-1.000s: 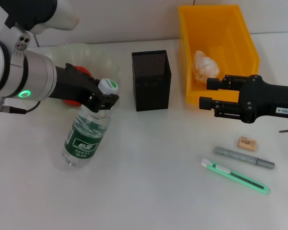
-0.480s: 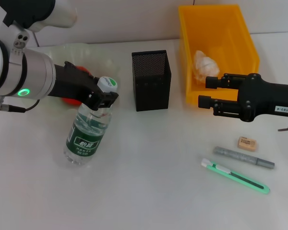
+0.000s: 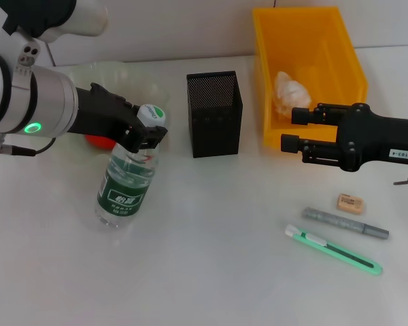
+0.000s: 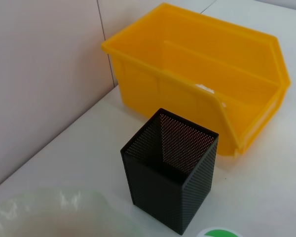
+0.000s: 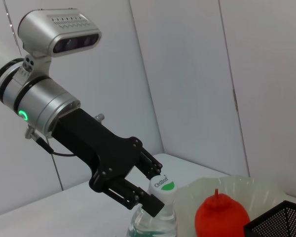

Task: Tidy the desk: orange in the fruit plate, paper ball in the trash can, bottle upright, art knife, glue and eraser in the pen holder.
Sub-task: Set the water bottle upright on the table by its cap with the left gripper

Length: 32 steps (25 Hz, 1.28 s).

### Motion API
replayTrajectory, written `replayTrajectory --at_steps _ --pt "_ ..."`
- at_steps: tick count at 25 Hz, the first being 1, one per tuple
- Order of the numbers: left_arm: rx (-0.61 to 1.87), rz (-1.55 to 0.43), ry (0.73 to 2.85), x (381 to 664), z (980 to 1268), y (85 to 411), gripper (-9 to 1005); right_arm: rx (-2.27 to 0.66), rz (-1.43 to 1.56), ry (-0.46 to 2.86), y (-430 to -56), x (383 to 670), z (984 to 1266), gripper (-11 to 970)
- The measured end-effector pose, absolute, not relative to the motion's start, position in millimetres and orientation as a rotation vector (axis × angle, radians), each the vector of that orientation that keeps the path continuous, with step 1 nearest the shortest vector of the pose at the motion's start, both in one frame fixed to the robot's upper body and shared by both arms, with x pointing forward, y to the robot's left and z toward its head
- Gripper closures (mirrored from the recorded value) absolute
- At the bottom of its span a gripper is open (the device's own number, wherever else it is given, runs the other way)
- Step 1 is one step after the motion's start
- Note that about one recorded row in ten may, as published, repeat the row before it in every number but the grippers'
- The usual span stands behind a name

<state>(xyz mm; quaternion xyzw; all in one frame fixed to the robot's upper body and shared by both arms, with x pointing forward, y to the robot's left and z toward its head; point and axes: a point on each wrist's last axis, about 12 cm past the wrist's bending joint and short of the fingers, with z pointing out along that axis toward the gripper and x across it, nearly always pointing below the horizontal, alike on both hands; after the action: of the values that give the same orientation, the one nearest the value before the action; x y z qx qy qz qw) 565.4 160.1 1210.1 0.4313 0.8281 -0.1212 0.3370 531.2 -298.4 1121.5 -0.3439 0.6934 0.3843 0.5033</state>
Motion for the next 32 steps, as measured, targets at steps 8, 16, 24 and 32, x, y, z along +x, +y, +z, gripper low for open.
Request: replayTrajectory --at_steps 8,16,24,32 --pt "1.119 -0.315 2.157 566.0 1210.5 160.9 556 -0.831 0.928 1.675 -298.2 531.4 1121.5 323" --pt "1.117 -0.314 2.157 566.1 1210.6 161.6 556 -0.83 0.927 1.675 -298.5 531.4 1121.5 322" --pt "1.1 -0.325 2.154 567.2 1212.5 163.7 556 -0.829 0.926 1.675 -298.8 531.4 1121.6 322" --pt "1.1 -0.326 2.153 566.9 1212.2 164.1 556 -0.828 0.921 1.679 -298.6 532.0 1121.1 322"
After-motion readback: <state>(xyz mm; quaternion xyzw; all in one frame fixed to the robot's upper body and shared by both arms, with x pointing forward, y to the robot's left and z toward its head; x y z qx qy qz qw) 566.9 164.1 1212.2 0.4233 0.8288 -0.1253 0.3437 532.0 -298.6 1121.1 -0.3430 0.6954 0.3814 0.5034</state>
